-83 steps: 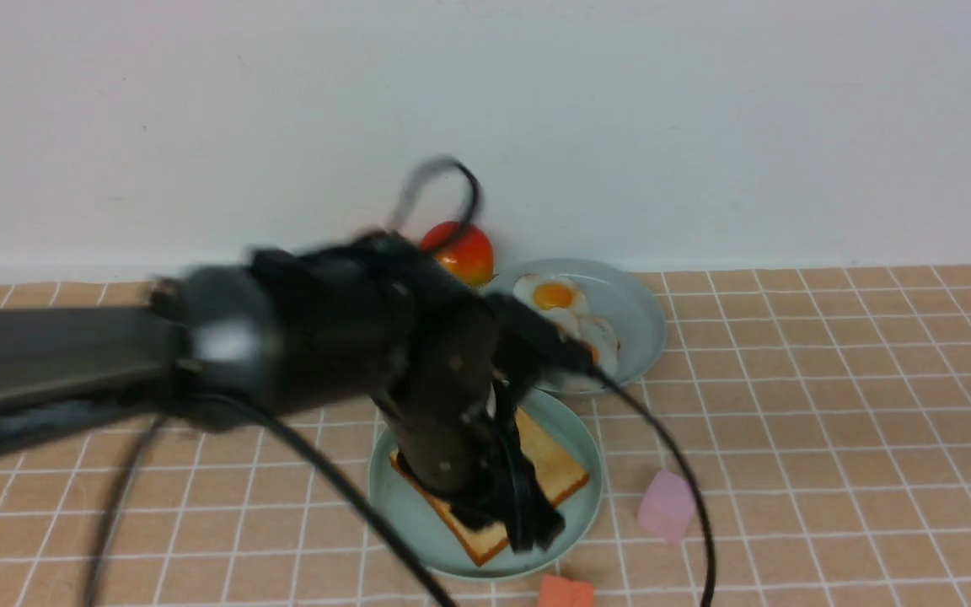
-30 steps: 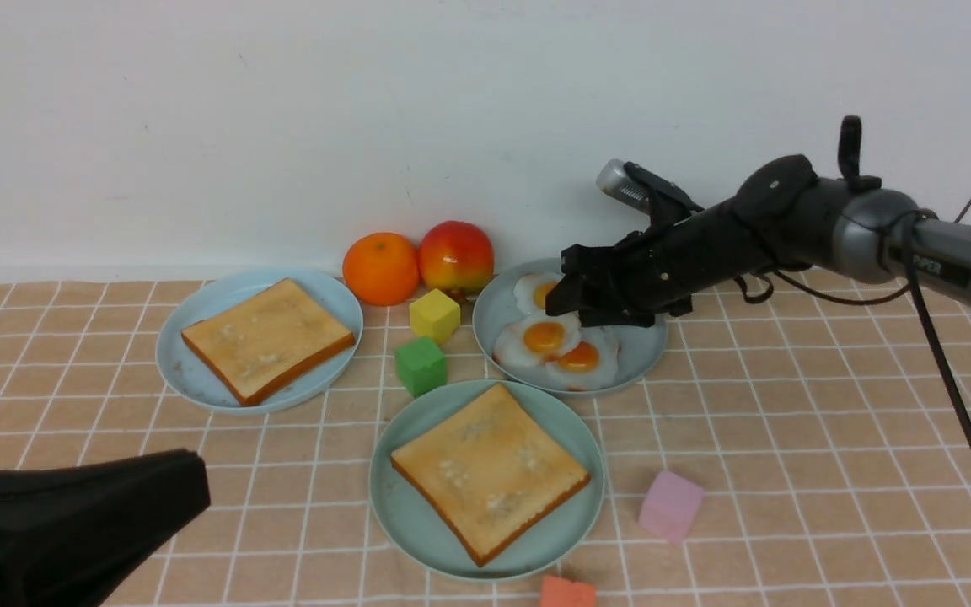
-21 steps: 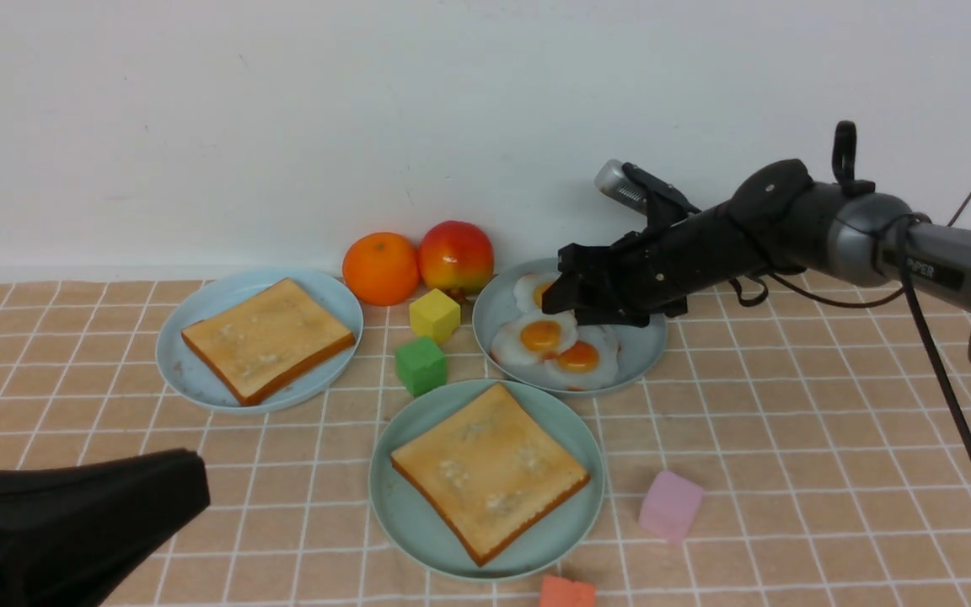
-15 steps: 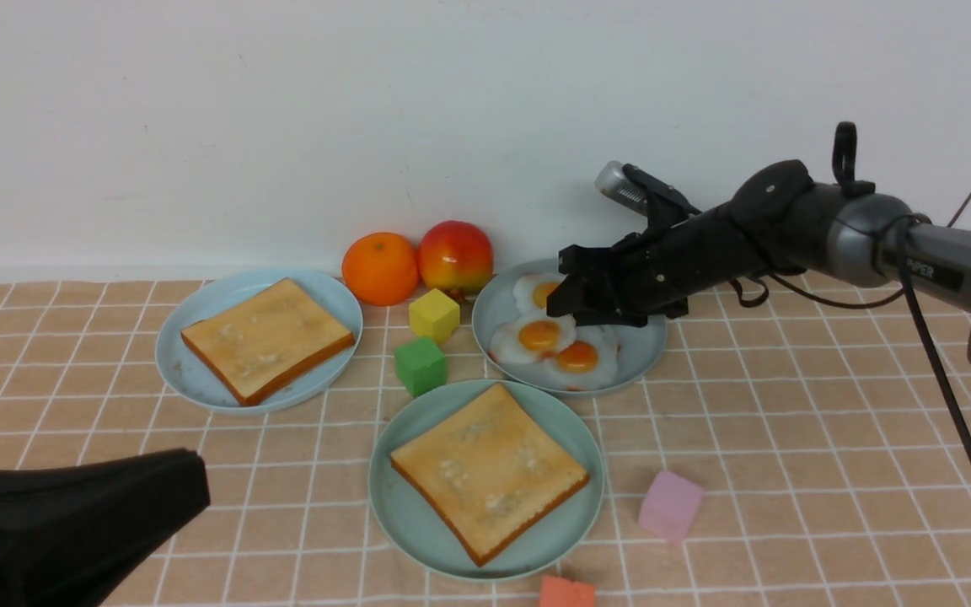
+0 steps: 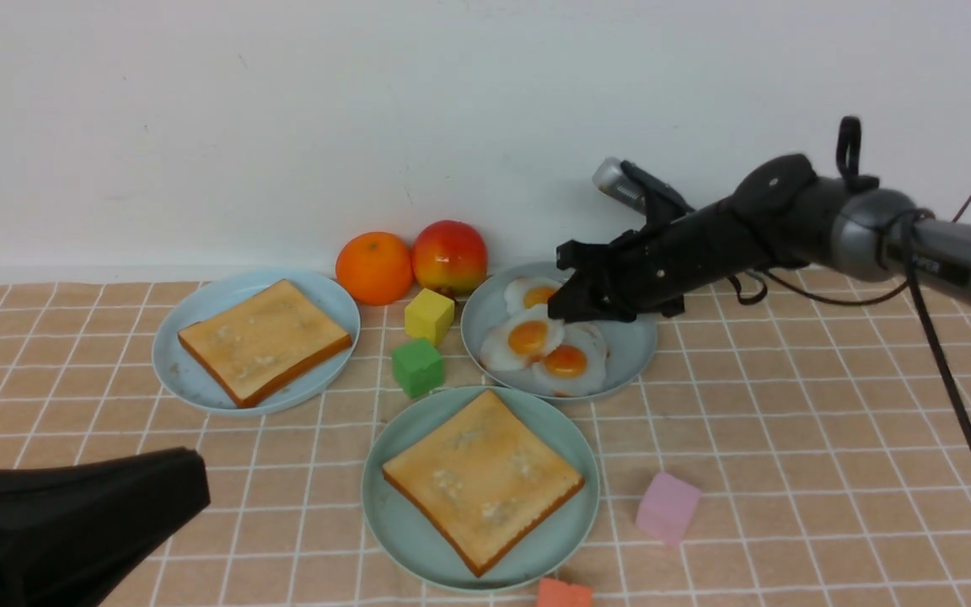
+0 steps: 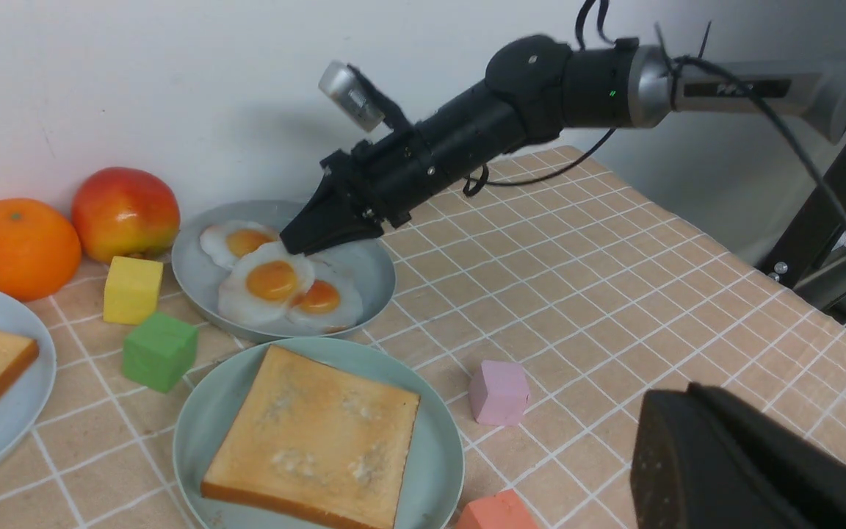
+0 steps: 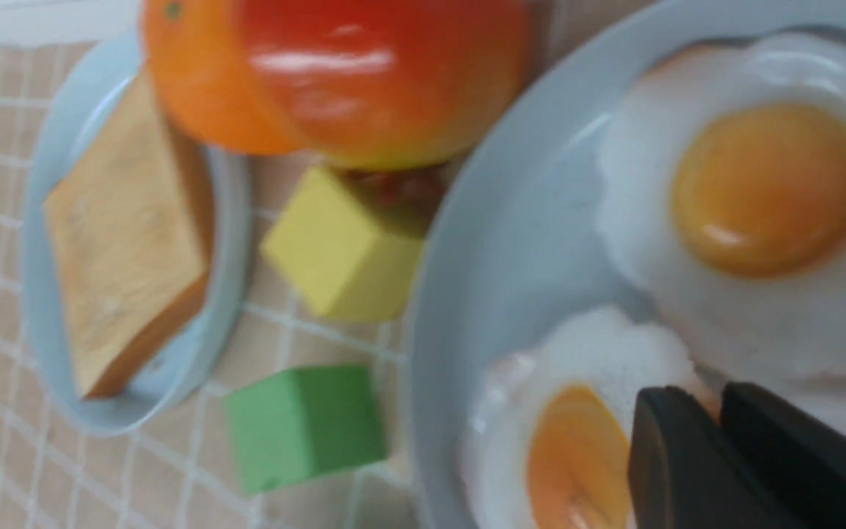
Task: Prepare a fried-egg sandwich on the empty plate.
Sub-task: Use the right arm to grab a fried egg, then use the right arm to place the fried egg on the slice of bread in the middle
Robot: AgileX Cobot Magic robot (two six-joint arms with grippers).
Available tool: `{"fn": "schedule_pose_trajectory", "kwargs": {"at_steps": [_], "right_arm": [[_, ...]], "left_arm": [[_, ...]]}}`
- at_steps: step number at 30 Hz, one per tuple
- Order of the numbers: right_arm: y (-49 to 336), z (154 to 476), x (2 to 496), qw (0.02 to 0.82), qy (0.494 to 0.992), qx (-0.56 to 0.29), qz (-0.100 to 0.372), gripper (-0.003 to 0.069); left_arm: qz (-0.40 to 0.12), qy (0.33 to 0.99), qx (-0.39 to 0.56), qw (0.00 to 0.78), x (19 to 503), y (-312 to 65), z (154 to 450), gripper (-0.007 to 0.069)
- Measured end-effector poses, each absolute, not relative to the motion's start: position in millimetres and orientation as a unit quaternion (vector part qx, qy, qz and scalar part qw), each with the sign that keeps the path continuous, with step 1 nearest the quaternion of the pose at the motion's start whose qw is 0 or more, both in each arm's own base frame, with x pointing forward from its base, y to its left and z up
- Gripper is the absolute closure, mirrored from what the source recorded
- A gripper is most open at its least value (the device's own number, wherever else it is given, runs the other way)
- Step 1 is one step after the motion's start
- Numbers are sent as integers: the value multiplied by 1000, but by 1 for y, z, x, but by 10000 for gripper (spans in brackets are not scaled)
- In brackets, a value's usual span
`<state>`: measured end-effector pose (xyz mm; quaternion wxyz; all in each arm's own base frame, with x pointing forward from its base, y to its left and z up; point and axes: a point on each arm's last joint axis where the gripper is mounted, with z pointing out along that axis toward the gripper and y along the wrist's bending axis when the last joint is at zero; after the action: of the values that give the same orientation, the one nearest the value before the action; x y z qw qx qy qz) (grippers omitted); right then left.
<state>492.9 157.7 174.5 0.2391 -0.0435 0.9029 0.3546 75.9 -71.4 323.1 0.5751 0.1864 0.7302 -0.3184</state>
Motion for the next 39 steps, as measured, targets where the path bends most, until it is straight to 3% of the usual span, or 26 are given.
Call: {"fn": "schedule_pose_trajectory", "kwargs": {"at_steps": [8, 11, 15, 20, 25, 32, 34, 37, 38, 39], "right_arm": [[147, 263, 456, 237, 895, -133, 354, 585], [155, 277, 424, 211, 897, -158, 354, 585], [176, 266, 384, 173, 903, -172, 353, 585], [203, 226, 350, 161, 905, -157, 362, 587], [209, 203, 356, 171, 902, -118, 378, 588], [209, 180, 370, 191, 910, -81, 360, 584], [208, 177, 372, 195, 911, -77, 356, 565], [207, 176, 372, 196, 912, -77, 353, 459], [207, 176, 372, 196, 912, -78, 353, 459], [204, 176, 373, 194, 913, -81, 349, 391]], "left_arm": [[-310, 735, 192, 572, 76, -71, 322, 638], [-295, 744, 201, 565, 76, -70, 318, 638], [-276, 754, 212, 557, 76, -69, 315, 638], [-254, 763, 224, 551, 76, -67, 311, 638], [-243, 768, 229, 547, 77, -66, 310, 638], [-238, 769, 232, 546, 77, -66, 309, 638], [-237, 771, 232, 543, 77, -66, 308, 638], [-236, 772, 232, 542, 76, -66, 308, 636], [-236, 772, 232, 542, 76, -66, 308, 635], [-236, 773, 232, 541, 76, -66, 308, 634]]}}
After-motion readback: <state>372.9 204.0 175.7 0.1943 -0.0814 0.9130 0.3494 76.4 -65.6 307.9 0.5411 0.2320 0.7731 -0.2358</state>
